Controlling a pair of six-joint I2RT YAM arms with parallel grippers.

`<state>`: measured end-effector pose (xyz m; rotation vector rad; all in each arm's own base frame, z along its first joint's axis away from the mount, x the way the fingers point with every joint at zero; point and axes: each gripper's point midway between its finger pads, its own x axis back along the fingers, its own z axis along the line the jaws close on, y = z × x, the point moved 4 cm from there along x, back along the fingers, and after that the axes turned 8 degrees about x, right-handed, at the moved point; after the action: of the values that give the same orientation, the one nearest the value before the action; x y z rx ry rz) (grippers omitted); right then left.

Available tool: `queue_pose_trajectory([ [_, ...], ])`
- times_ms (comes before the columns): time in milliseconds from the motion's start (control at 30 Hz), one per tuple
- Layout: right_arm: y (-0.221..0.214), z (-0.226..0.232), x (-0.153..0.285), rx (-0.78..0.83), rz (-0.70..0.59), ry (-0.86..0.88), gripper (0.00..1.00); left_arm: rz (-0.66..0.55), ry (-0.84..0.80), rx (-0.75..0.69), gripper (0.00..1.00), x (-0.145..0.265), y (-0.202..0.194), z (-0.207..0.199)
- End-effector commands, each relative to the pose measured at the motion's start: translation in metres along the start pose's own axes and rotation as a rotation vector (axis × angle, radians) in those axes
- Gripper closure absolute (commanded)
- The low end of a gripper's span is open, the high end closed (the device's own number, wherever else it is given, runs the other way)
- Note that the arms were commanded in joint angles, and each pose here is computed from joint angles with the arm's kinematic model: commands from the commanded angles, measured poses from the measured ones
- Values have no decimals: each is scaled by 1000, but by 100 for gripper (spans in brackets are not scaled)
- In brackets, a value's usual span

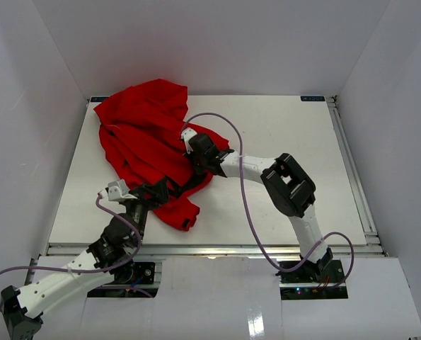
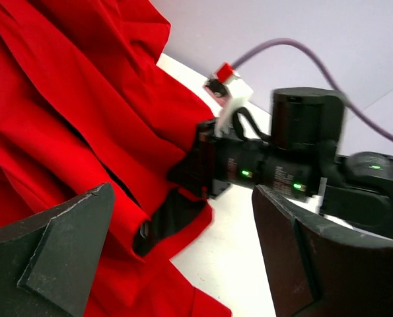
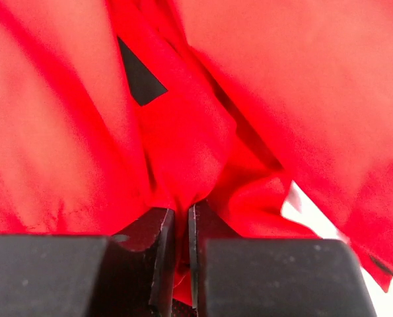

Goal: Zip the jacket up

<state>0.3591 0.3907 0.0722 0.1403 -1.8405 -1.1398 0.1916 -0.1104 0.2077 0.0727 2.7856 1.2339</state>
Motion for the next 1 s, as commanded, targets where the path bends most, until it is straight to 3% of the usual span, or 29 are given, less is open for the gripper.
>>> queue_pose_trajectory([
  [0, 61, -44, 92, -101, -189, -111, 92, 22, 4, -39, 5, -4, -3, -5],
  [300, 14, -78, 166, -319, -206, -186, 92, 137, 110, -135, 5, -17, -37, 0],
  [467, 11, -91, 191, -360, -252, -193, 92, 351, 159, -177, 5, -25, -87, -4],
  [567, 13, -88, 198, -380, -276, -165, 92, 442, 143, -142, 5, -27, -118, -6],
  [800, 5, -82, 201, -407, -305, -138, 92, 472, 44, -83, 5, -35, -151, -9],
  [967, -2, -77, 200, -406, -315, -122, 92, 522, 91, -145, 6, -52, -184, -7],
])
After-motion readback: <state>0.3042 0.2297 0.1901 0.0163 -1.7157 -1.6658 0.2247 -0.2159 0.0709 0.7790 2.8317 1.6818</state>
